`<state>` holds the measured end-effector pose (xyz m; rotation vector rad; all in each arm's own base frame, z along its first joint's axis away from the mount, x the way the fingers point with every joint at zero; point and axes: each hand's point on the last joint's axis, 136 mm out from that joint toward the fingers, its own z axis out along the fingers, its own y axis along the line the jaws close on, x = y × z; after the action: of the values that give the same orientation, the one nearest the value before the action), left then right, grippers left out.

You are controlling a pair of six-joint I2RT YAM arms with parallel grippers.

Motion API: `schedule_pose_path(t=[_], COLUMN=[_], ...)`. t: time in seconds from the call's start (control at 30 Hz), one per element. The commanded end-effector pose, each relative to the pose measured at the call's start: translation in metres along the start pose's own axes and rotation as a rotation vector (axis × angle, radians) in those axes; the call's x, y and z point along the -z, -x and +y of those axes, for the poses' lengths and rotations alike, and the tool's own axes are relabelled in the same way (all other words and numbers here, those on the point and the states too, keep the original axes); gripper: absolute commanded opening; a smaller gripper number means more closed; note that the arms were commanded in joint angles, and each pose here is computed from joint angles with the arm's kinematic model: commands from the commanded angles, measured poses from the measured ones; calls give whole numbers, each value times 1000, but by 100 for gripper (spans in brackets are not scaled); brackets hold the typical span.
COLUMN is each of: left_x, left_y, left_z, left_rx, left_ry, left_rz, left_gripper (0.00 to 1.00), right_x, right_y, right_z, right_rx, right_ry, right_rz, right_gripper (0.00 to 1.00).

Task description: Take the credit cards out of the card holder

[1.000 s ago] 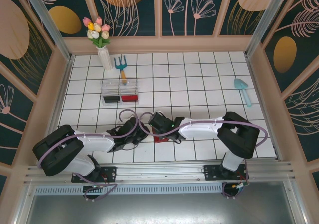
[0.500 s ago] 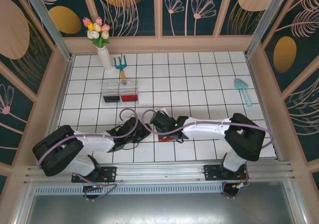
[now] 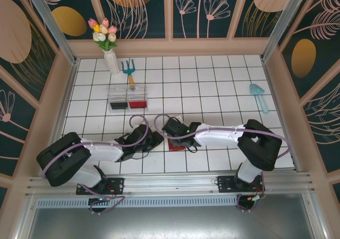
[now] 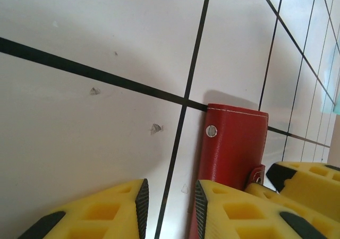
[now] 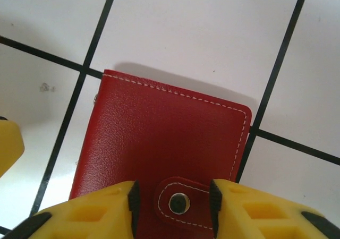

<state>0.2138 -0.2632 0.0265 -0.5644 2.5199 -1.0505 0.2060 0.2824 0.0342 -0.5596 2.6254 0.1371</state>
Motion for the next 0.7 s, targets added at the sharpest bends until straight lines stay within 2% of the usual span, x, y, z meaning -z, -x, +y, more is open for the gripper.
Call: schedule_pose_path(t=[0.0, 0.23, 0.3, 0.37, 0.5, 0.57, 0.6, 0.67], left_x=[-5, -20, -26, -32, -39, -40, -39, -37], left_y=[-1, -5, -6, -8, -8, -7, -6, -4], left_z=[-19, -31, -33, -30, -24, -19, -18, -13], left_rx=[-36, -72, -78, -78, -82, -81, -79, -72], left_ry=[-47, -55, -47, -24, 23, 52, 60, 80], left_rz=[14, 56, 69, 80, 89, 84, 78, 66], left_gripper=[33, 40, 39, 36, 22, 5, 0, 0], right_x=[-10, -14, -14, -13, -13, -12, -11, -9], right_y=[-9, -20, -20, -19, -19, -18, -18, -17], right_z=[-1, -8, -8, -8, -7, -7, -7, -8], right_rx=[-20, -20, -12, -8, -7, -8, -11, -14], right_ry=[-11, -26, -30, -28, -18, -18, -17, -21], right_rz=[47, 67, 67, 62, 59, 54, 51, 44], right_gripper=[31, 27, 23, 13, 8, 6, 3, 0])
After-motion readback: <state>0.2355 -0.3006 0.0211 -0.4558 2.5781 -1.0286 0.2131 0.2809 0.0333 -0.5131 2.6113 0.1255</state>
